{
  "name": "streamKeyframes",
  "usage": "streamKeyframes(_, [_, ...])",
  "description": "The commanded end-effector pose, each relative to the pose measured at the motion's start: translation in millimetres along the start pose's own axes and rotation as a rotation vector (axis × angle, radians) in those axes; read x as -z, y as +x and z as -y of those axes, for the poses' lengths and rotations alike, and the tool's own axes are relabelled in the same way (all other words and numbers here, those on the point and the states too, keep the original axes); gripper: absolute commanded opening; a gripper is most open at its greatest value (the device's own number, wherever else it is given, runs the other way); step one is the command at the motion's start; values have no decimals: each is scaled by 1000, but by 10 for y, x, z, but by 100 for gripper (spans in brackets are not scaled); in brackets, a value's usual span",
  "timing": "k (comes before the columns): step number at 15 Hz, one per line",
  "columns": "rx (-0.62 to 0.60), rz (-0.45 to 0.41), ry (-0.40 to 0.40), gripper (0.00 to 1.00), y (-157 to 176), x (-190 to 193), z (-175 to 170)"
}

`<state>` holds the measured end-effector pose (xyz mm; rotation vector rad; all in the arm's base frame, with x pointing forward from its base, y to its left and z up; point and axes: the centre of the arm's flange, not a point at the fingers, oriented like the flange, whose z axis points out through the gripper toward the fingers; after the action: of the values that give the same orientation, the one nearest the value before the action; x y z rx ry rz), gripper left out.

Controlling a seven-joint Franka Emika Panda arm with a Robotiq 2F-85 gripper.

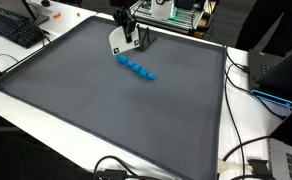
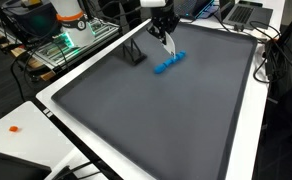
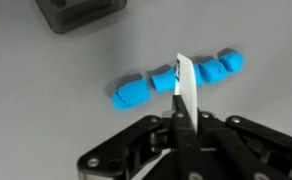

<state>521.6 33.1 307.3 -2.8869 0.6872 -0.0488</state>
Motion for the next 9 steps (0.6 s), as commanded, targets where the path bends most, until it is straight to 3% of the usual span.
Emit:
streamKeyframes(1, [-200, -9, 13, 1, -401, 132, -109])
streamKeyframes(9, [-558, 17, 0, 1, -890, 59, -315])
